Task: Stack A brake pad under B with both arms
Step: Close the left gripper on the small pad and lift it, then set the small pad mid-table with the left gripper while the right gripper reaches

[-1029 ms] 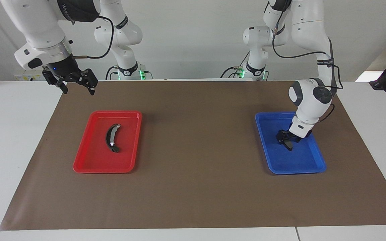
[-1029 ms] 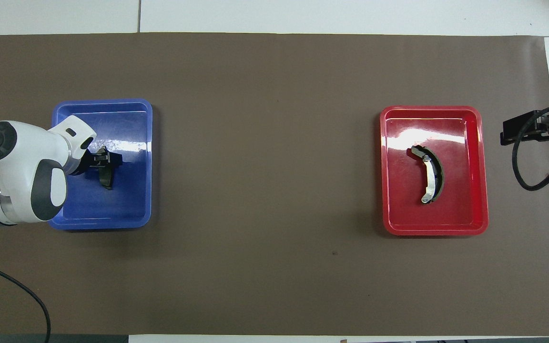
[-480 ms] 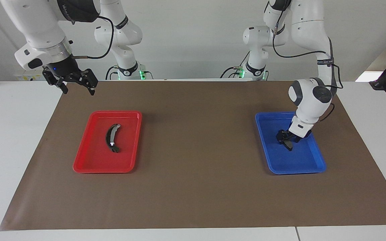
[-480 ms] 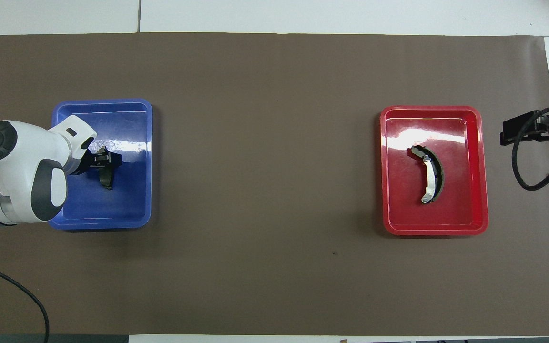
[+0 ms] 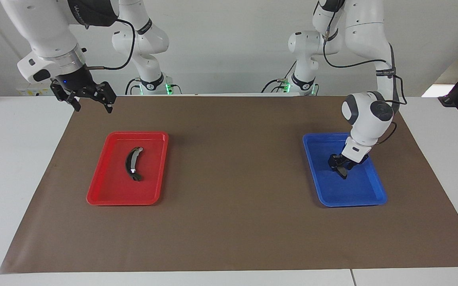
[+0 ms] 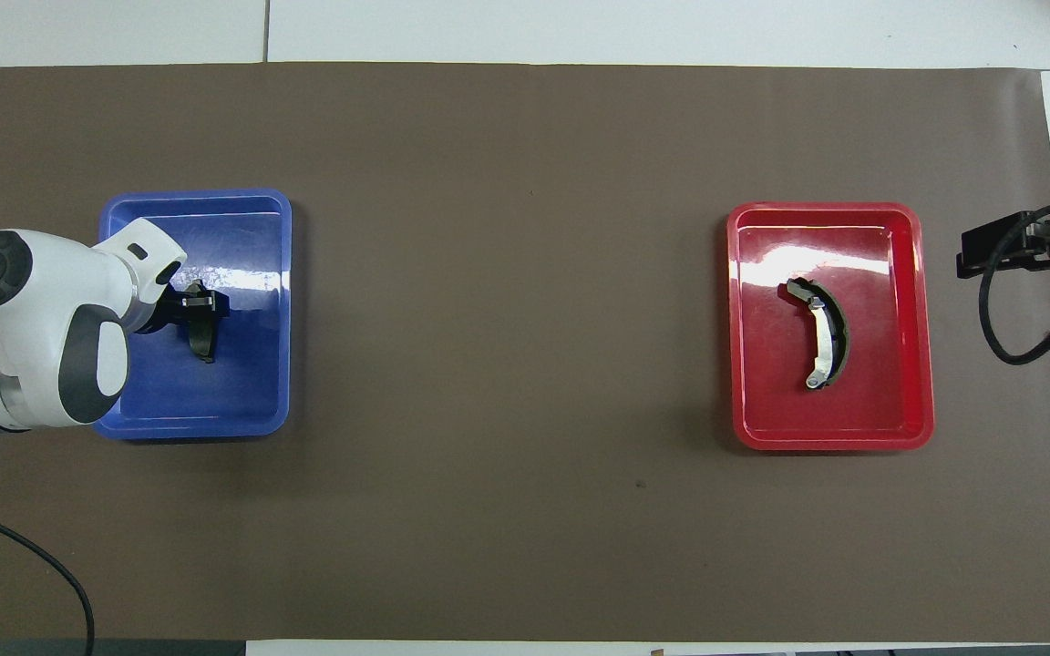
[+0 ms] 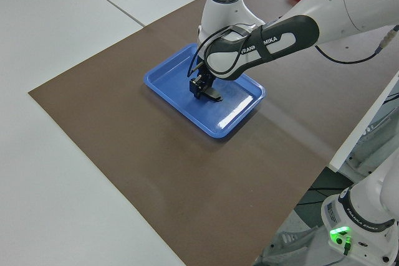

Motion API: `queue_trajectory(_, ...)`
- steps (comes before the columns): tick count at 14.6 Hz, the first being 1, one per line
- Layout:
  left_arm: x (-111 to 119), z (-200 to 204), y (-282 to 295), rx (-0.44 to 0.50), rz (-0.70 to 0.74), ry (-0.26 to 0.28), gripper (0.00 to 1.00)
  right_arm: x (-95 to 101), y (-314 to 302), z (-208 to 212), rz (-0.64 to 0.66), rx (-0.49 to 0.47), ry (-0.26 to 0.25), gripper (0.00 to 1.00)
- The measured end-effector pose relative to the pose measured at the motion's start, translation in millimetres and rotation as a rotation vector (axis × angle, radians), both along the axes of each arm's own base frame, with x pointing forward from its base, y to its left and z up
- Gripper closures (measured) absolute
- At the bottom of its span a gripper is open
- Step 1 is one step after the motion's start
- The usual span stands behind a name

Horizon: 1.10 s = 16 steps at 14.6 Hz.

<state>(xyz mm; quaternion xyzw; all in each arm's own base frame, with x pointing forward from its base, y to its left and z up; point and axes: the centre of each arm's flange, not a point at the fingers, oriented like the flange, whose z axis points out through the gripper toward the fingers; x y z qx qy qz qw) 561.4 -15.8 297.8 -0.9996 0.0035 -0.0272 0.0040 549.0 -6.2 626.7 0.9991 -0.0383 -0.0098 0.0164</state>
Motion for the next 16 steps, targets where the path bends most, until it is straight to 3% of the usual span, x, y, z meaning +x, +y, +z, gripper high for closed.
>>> queue_trajectory(1, -0.1, 2.8, -1.3, 0.000, -0.003, -0.003, 0.57, 0.0, 0.0, 0.0, 0.000, 0.000, 0.000, 0.00)
queue_trajectory(2, -0.5, 4.0, -1.6, 0.000, -0.005, -0.002, 0.61, 0.0, 0.0, 0.0, 0.000, 0.000, 0.000, 0.00)
queue_trajectory(7, -0.1, 14.5, -1.7, -0.001, -0.006, -0.008, 0.61, 0.0, 0.0, 0.0, 0.000, 0.000, 0.000, 0.00)
queue_trajectory(13, 15.5, 74.1, -44.8, -0.047, -0.037, 0.000, 0.61, -0.4, 4.2, -5.1, 0.009, 0.001, 0.003, 0.00)
queue_trajectory(16, 8.3, 83.1, -116.0, -0.078, -0.092, 0.001, 0.61, 0.5, 8.6, -47.0, 0.010, 0.044, -0.073, 0.00)
